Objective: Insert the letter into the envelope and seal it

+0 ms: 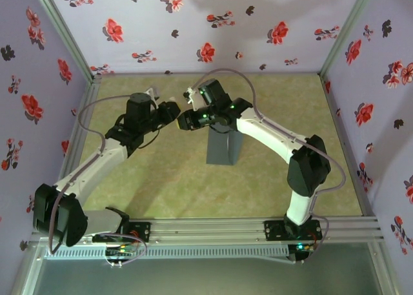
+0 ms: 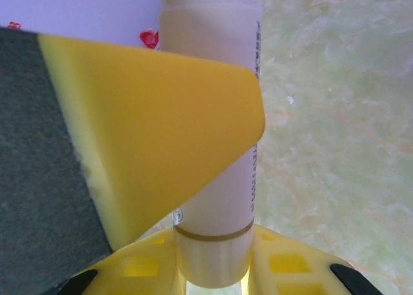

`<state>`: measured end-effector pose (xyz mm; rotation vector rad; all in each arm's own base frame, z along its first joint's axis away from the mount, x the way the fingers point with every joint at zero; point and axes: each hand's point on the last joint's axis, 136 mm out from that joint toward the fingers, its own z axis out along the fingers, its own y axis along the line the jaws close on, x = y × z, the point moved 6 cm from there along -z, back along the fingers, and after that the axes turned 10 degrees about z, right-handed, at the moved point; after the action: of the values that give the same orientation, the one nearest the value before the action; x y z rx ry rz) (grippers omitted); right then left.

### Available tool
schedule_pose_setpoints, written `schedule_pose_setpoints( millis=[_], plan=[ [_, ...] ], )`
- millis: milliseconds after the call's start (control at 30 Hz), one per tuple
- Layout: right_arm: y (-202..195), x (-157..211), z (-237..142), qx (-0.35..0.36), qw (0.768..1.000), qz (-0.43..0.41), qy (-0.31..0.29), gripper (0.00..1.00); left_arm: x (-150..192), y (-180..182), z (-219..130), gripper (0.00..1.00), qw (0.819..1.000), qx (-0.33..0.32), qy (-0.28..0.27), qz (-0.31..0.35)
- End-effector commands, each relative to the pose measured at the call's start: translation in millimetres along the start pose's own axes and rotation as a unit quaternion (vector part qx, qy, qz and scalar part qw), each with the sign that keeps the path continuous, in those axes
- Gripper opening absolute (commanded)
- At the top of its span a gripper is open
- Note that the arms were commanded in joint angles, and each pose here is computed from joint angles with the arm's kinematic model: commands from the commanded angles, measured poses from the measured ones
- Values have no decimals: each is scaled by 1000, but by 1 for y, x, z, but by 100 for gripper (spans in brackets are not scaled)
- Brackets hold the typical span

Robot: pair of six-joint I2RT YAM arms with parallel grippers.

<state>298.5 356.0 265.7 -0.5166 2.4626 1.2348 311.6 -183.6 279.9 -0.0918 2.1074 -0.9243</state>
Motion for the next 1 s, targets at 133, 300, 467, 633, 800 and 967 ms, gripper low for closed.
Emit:
schedule_pose_setpoints(
  millis=[133, 300, 467, 633, 800, 967],
  plan=[
    [32, -23, -39, -140, 989, -28, -44, 18, 10, -34, -20, 0, 991, 130, 29, 27],
    [43, -31, -65, -224, 973, -25, -48, 19, 13, -52, -30, 0, 977, 206, 41, 39],
    [53, -40, -94, -290, 954, -28, -65, 19, 17, -65, -39, 0, 961, 269, 55, 42],
    [59, -43, -111, -323, 943, -34, -71, 20, 18, -74, -48, 0, 949, 304, 62, 51],
    [65, -46, -121, -356, 931, -36, -68, 22, 18, -79, -52, 0, 942, 325, 63, 55],
    [64, -47, -121, -356, 931, -34, -69, 23, 14, -82, -52, 0, 938, 339, 57, 50]
  ],
)
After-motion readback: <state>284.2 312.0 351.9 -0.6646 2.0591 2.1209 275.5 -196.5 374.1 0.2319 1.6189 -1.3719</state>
